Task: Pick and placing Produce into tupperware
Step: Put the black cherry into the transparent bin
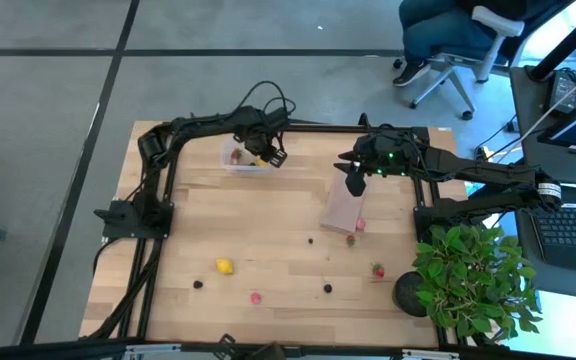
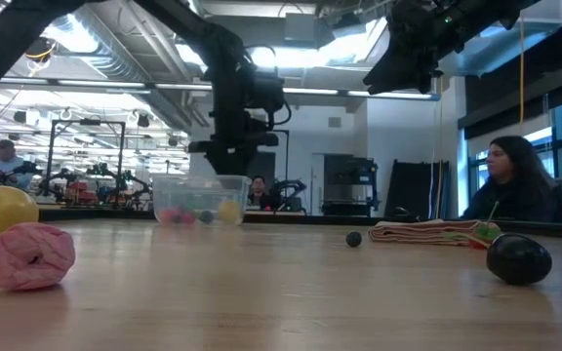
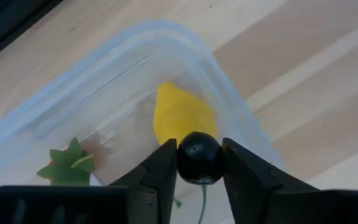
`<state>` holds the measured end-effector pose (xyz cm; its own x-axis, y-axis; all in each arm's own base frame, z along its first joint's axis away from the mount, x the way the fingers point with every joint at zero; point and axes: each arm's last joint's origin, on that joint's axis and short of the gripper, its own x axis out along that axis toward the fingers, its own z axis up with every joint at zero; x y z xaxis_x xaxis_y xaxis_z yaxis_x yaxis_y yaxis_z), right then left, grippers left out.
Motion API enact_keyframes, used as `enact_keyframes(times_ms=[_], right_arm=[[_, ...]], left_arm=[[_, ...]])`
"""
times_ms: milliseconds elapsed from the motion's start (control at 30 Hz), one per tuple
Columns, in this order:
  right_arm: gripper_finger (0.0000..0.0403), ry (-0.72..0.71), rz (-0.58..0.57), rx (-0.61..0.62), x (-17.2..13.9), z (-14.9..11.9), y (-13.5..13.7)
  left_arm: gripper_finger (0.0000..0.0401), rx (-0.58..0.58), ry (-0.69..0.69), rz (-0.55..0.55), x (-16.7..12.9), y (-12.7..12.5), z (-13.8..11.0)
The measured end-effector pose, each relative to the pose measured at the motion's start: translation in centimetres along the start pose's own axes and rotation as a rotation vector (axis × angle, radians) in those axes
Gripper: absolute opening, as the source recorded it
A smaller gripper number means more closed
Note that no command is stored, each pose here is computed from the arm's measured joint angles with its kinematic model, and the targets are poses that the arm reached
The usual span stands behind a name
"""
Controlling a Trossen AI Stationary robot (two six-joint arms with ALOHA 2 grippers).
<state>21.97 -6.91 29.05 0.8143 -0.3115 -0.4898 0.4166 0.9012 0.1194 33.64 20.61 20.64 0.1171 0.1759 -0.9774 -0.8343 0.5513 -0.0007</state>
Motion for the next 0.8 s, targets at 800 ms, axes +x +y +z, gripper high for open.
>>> enact_keyframes(times_ms=[800], right_arm=[[0.0155, 0.0, 0.0, -0.019, 0.0, 0.0, 0.0]], left_arm=[[0.0156, 0.055, 0.014, 0.011, -1.2, 0.3, -0.5]])
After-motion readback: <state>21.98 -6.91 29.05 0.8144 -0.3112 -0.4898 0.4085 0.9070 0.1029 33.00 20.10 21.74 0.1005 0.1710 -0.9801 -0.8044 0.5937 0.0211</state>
